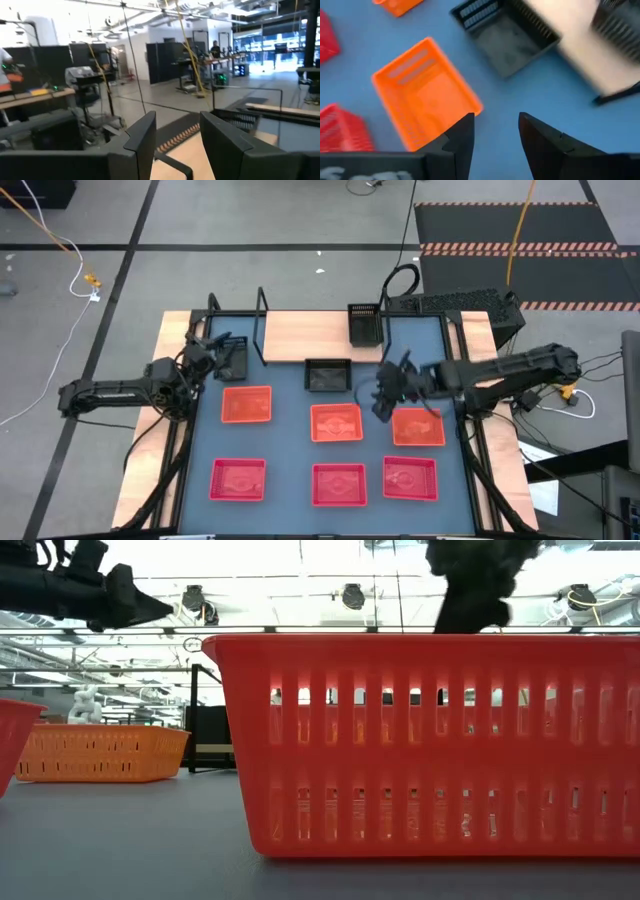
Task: Stack baskets on shelf by color
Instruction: Put the right orange bin on the shelf
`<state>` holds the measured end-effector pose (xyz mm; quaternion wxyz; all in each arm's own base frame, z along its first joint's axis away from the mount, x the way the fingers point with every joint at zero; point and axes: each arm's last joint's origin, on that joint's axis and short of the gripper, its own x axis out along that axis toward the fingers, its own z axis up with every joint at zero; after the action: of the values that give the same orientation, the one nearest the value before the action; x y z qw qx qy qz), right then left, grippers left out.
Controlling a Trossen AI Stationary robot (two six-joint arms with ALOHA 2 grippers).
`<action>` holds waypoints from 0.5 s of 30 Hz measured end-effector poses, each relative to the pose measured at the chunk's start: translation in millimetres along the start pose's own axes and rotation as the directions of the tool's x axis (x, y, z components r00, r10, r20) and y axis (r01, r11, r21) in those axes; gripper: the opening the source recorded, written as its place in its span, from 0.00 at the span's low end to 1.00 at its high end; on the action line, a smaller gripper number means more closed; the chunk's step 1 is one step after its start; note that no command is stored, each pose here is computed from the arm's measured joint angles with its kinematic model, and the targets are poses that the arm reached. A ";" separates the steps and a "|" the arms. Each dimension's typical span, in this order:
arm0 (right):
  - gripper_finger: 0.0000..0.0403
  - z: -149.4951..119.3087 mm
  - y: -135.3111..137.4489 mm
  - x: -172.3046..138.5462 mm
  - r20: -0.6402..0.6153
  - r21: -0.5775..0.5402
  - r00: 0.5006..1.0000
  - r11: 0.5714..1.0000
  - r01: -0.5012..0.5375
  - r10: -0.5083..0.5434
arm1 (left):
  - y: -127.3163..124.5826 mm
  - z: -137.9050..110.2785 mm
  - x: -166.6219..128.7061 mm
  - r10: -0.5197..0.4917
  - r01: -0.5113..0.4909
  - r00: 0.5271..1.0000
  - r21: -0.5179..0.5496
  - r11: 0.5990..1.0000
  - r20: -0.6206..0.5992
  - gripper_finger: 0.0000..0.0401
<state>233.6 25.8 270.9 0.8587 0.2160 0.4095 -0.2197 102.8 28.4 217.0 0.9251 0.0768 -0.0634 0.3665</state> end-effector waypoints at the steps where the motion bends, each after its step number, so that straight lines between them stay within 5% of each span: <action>1: 0.36 -5.2 4.0 1.0 -0.012 0.028 1.000 1.000 -0.007 0.007 | -0.8 -1.3 0.7 -0.003 0.003 1.000 -0.007 1.000 -0.012 0.38; 15: 0.36 -84.0 -10.7 40.6 -0.289 0.280 0.954 0.946 0.165 -0.081 | -12.3 -20.6 10.3 -0.028 0.013 0.986 -0.093 0.996 -0.166 0.38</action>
<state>199.6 55.3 188.4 0.7353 0.3462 0.4989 -0.3011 120.0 30.3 197.4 0.9334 0.0038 -0.0013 0.3588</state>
